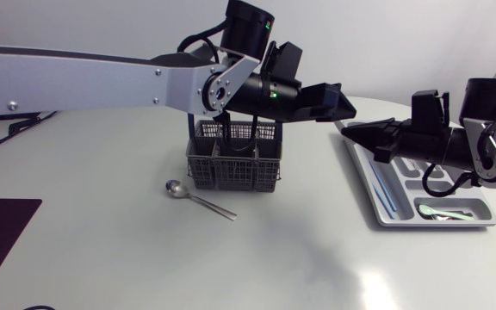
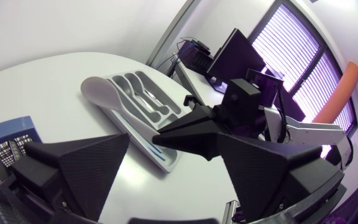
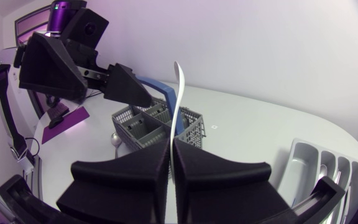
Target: Unload the cutlery basket into the drawer organizer.
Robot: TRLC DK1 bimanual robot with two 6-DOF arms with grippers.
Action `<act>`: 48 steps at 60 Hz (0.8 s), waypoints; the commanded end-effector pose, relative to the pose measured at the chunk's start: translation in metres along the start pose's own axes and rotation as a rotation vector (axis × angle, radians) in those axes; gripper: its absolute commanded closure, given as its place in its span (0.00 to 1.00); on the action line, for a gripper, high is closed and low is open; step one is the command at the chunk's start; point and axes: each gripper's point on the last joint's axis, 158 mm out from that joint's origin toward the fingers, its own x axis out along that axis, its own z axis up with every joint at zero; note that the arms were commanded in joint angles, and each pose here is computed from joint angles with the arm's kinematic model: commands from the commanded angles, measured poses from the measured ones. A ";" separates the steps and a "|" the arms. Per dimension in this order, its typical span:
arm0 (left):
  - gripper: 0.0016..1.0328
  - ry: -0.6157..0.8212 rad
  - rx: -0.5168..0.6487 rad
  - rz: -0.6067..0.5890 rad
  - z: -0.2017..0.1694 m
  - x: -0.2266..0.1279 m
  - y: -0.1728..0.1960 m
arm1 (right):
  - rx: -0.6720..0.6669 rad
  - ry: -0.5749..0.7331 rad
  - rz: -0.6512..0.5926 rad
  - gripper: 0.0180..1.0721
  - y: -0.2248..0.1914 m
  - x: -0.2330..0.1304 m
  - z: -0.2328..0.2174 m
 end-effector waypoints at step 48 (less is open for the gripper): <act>0.83 -0.055 -0.093 -0.016 0.006 0.001 0.013 | 0.097 -0.010 0.022 0.95 0.050 0.000 0.011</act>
